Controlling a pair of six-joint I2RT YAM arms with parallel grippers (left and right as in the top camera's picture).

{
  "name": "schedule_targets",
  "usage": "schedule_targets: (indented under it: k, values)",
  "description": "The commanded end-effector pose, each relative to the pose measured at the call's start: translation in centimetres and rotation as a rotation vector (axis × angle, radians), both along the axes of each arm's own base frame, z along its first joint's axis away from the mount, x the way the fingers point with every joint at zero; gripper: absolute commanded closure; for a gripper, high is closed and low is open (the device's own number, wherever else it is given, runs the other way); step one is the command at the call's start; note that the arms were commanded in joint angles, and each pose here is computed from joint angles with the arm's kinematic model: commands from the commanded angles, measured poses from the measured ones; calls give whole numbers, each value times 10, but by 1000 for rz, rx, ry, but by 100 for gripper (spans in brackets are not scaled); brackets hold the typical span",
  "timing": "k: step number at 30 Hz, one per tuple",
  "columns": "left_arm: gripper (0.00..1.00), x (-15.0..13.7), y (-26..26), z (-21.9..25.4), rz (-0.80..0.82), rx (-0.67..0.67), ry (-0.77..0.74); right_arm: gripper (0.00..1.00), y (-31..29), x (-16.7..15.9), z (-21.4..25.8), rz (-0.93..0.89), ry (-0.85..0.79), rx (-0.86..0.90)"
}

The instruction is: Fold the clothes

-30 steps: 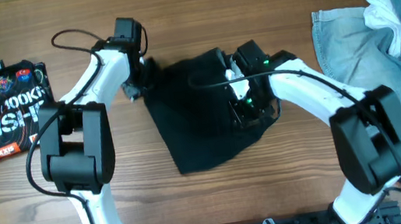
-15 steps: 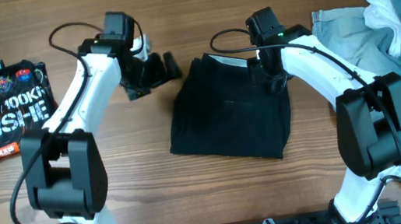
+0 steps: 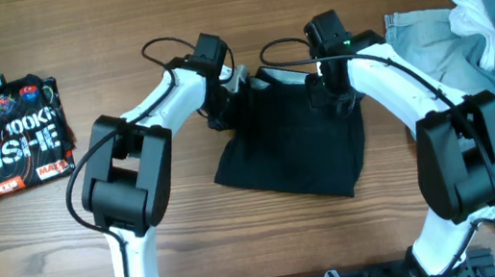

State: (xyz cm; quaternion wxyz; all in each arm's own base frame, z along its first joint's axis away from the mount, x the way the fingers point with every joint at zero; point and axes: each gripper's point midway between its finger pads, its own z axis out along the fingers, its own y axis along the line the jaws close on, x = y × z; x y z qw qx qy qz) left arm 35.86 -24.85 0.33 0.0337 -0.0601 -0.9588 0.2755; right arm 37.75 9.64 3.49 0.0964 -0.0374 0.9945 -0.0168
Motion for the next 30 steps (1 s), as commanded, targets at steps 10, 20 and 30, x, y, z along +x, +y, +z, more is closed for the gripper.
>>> schedule_targets:
  k: [10, 20, 30]
  values:
    - [95, 77, 415, 197, 942, 485, -530, 25, -41, -13, 140, -77, -288, 42]
    - [81, 17, 507, 167, 1162, 547, -359, 25, -41, -13, 140, -76, -289, 42]
    - [0, -59, 496, 217, 1533, 597, -221, 20, -39, -9, 141, -74, -305, 50]
